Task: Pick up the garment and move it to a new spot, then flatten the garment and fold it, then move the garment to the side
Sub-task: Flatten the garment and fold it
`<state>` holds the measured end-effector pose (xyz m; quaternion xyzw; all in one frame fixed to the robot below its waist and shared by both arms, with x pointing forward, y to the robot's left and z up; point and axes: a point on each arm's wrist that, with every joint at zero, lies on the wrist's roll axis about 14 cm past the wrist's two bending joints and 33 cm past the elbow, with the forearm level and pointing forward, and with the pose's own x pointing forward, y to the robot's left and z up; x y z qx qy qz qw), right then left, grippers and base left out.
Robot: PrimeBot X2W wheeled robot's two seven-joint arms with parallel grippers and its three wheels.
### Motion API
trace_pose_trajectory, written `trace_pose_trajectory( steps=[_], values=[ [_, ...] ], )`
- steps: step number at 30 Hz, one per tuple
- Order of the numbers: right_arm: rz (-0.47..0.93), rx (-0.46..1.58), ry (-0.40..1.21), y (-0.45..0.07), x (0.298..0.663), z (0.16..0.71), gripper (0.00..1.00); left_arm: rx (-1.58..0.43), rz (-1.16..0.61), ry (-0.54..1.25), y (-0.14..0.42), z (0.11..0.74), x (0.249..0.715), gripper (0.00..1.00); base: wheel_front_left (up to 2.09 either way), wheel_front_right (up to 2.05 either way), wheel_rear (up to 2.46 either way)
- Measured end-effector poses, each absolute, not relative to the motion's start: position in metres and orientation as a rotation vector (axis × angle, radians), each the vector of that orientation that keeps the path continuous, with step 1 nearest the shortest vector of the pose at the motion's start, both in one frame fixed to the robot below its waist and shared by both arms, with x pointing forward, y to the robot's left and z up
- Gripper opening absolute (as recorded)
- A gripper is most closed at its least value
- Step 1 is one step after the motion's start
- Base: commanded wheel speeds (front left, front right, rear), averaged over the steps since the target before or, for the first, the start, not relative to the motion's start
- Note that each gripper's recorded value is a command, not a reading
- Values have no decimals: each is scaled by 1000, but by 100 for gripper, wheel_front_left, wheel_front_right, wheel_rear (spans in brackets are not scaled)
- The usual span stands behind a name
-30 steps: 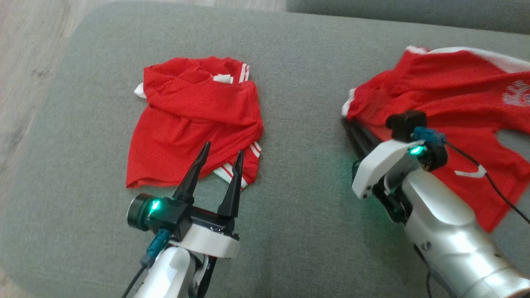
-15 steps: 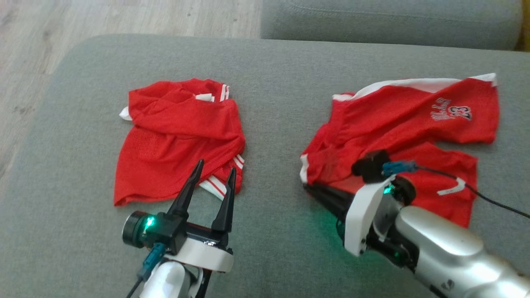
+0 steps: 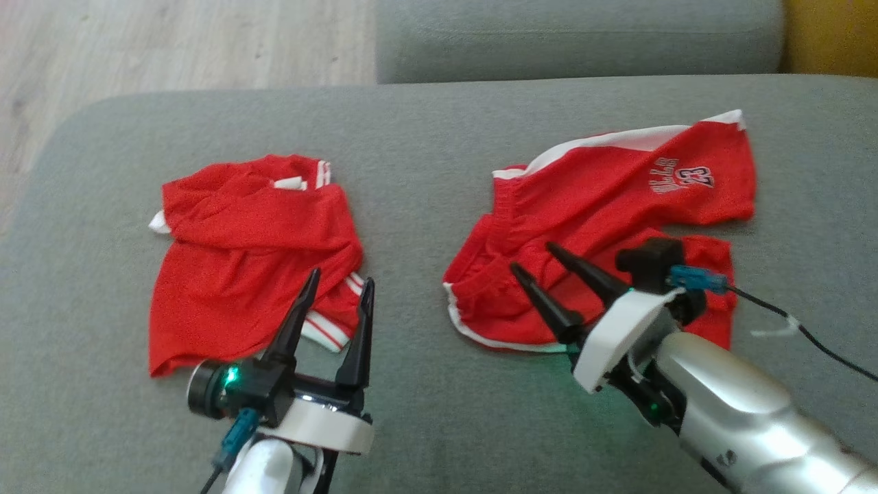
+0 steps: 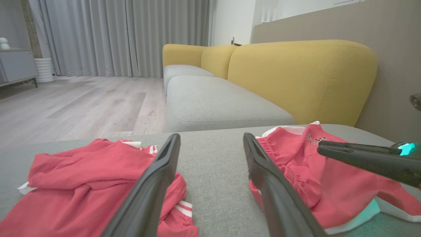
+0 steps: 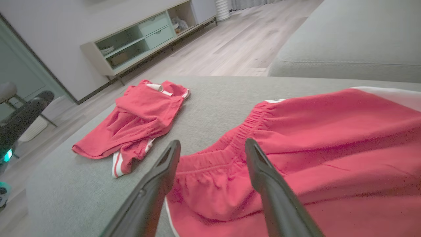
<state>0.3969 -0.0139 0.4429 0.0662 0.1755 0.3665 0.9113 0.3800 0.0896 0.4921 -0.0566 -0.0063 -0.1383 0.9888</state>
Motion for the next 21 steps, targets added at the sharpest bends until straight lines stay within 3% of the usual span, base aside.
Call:
trace_pose_trajectory(
  steps=[16,21],
  values=[
    [158,215,187,-177,376,444,100,-124,-392,-46,52,505,378,100,0,0,0],
    [62,241,207,-177,348,423,100,-129,-413,-32,46,500,380,100,0,0,0]
  ],
)
